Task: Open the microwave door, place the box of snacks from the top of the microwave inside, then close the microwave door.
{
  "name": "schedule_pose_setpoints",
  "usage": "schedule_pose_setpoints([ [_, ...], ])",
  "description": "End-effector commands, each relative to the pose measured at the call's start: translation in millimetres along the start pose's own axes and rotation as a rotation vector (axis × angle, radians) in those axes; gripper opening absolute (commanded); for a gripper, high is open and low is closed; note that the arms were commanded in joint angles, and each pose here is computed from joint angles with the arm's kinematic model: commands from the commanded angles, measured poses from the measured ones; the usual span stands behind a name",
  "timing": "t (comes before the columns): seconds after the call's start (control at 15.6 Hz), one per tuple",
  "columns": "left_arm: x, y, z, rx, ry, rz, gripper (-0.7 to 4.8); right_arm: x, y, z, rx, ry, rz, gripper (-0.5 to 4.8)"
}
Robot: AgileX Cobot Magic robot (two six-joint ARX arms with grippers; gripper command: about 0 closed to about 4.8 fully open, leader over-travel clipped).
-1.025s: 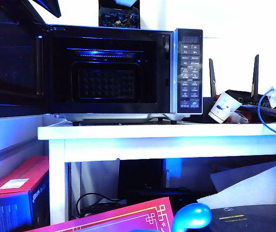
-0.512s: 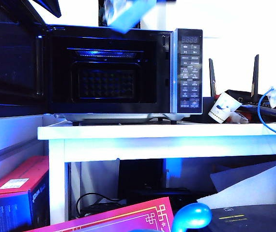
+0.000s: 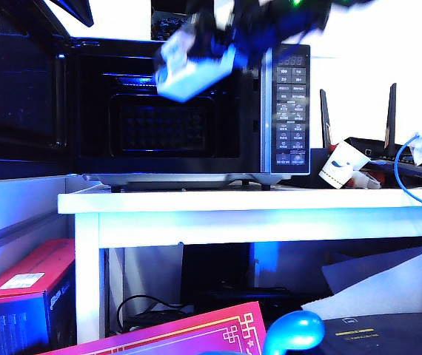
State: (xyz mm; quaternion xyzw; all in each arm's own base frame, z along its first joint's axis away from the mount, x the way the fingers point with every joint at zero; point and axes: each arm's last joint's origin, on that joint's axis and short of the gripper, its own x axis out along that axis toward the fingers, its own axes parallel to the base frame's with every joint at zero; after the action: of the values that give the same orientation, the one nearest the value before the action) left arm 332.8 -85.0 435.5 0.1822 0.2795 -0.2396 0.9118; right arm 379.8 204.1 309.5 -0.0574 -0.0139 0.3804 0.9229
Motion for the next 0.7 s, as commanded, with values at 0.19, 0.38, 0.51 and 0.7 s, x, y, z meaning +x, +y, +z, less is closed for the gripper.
schedule_pose_setpoints([
  [0.19,-3.9,0.3,1.9,0.003,-0.017,0.004,-0.06,15.6,-3.1,-23.2,-0.013,-0.009,-0.050,2.74],
  [0.38,-3.9,0.2,1.8,0.003,-0.017,0.003,-0.06,27.6,-6.7,-39.9,-0.035,-0.091,-0.123,2.74],
  [0.51,-3.9,0.2,1.8,0.003,-0.017,0.003,-0.06,36.4,-7.2,-58.5,-0.044,-0.123,-0.127,2.74],
  [0.7,-3.9,0.2,1.9,0.003,-0.018,0.001,-0.06,47.6,-10.3,-77.0,-0.026,-0.131,-0.198,2.74],
])
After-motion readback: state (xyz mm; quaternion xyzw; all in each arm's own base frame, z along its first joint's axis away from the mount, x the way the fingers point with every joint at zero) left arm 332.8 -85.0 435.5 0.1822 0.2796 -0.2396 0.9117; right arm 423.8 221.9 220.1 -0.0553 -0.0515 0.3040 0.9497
